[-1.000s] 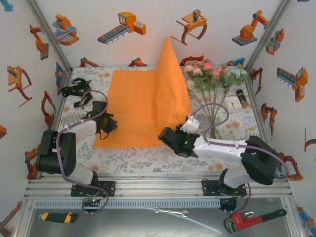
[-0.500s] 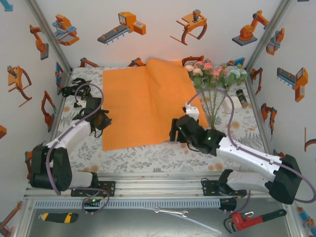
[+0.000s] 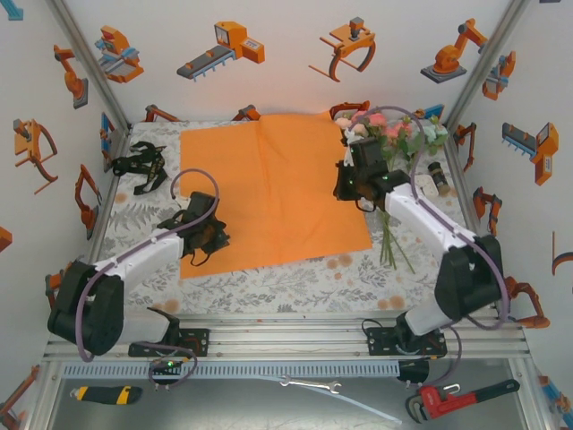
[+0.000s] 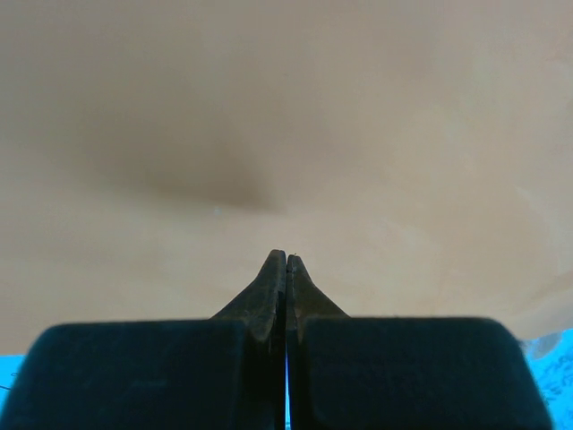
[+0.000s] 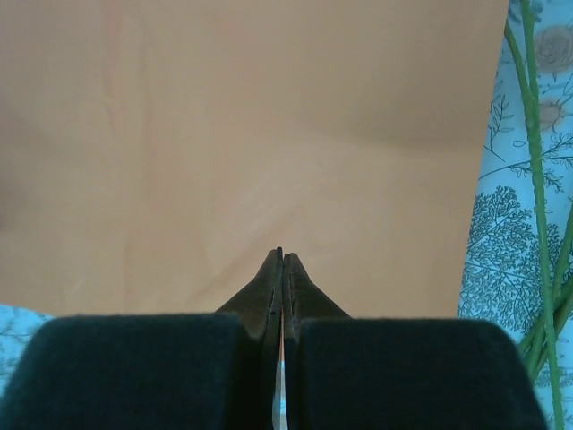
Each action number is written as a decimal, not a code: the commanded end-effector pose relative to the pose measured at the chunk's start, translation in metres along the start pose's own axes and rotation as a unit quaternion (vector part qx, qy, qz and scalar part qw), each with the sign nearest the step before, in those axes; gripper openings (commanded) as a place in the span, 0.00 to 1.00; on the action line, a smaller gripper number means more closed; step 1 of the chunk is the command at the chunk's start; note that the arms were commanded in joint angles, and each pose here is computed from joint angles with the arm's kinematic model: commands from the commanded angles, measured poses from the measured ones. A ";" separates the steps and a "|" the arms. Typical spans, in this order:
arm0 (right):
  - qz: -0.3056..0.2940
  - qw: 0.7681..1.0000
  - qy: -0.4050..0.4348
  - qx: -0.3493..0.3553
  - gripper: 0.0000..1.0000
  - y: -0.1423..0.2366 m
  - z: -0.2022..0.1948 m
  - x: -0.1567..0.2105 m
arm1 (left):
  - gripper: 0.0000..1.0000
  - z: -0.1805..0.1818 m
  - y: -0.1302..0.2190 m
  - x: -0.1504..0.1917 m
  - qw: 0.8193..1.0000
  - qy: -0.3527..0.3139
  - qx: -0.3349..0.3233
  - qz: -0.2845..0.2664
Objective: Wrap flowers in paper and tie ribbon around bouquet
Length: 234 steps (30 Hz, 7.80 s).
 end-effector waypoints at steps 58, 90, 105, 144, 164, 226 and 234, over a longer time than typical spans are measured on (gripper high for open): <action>-0.035 0.998 0.049 0.033 0.00 -0.162 0.014 -0.072 | 0.00 0.025 -0.009 -0.055 0.999 0.020 -0.025 -0.026; 0.010 0.985 -0.159 0.062 0.00 -0.015 0.037 0.134 | 0.00 0.066 -0.033 -0.100 0.997 -0.022 -0.070 -0.007; -0.037 0.982 -0.159 0.093 0.00 -0.055 -0.028 0.034 | 0.08 0.032 0.004 -0.056 0.999 -0.031 -0.026 -0.029; 0.066 0.973 -0.048 0.218 0.40 -0.113 -0.172 -0.079 | 0.16 0.049 0.014 -0.052 0.998 0.008 -0.055 -0.033; 0.089 0.971 -0.002 0.223 0.17 -0.126 -0.178 -0.072 | 0.72 0.036 0.101 -0.056 0.989 -0.056 0.062 -0.119; 0.014 0.989 -0.089 -0.117 0.09 -0.227 0.191 -0.024 | 0.97 0.029 0.158 -0.047 0.949 -0.227 0.189 -0.114; 0.006 0.989 -0.069 -0.127 0.34 -0.203 0.194 -0.038 | 0.97 0.030 0.156 -0.048 0.950 -0.221 0.192 -0.110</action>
Point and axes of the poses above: each hand's point on the last joint's axis, 136 mm out from that joint toward the fingers, its own y axis back along the fingers, its own z axis along the line the jaws close on, x = y × z, the point moved 10 cm from there along y, back along the fingers, and after that the axes turned 4 degrees about -y, right-handed, at the moved point
